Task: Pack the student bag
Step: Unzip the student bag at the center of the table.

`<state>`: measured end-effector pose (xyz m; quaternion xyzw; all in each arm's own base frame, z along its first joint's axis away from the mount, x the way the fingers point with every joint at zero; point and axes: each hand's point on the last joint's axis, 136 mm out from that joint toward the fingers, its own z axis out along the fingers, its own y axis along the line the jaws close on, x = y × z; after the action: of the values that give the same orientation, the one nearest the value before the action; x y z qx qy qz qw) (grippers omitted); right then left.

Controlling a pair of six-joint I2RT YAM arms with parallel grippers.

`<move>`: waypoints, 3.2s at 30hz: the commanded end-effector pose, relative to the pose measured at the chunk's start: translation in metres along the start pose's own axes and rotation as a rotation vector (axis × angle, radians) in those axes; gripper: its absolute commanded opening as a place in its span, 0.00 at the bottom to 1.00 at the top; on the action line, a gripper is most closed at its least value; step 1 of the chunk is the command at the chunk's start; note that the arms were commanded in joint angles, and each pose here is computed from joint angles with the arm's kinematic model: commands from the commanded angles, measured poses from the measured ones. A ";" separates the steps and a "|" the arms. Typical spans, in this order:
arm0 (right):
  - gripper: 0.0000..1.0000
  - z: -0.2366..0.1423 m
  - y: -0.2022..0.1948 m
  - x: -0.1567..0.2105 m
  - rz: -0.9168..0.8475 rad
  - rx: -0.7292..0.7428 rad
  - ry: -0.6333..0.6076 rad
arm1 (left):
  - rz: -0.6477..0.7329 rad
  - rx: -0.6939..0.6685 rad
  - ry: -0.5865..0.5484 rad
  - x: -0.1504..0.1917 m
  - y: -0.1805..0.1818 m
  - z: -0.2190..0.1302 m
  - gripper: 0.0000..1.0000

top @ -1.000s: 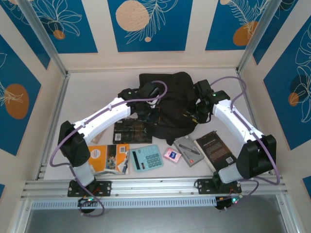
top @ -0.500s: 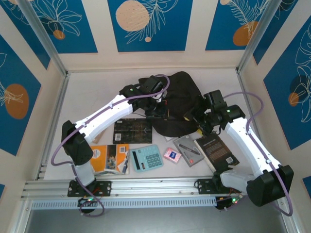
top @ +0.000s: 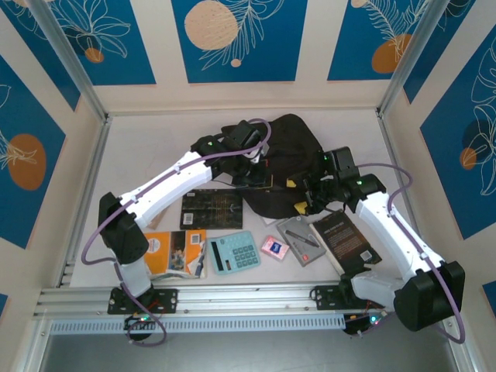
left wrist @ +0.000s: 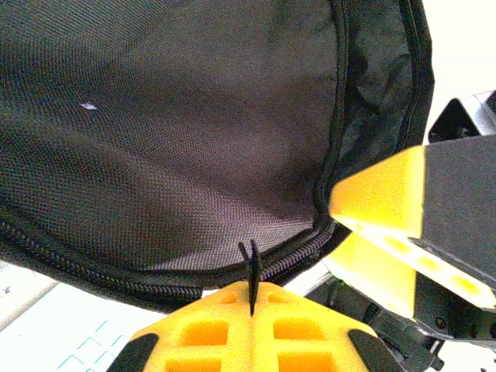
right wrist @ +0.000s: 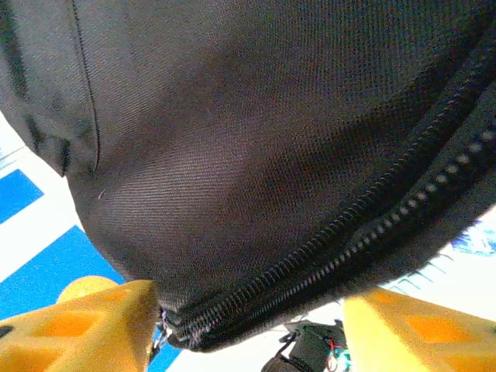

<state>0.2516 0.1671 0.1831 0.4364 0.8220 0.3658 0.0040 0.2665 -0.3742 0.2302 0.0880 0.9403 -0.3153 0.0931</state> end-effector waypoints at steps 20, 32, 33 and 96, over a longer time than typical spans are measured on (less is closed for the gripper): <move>0.00 0.003 -0.046 -0.009 -0.159 0.206 -0.051 | -0.007 -0.168 -0.047 -0.014 0.060 -0.013 0.00; 0.00 0.000 -0.052 -0.011 -0.213 0.212 -0.054 | -0.092 -0.219 -0.083 -0.035 0.108 -0.025 0.00; 0.00 -0.001 -0.052 -0.011 -0.217 0.213 -0.055 | -0.101 -0.223 -0.089 -0.038 0.113 -0.026 0.00; 0.55 0.060 -0.035 -0.019 -0.488 0.217 0.020 | -0.116 -0.482 -0.177 0.047 0.183 -0.121 0.37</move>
<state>0.2579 0.1706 0.1132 0.2123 0.9436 0.2490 0.0498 0.2443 -0.1631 0.1885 -0.0442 0.9773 -0.1372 0.1552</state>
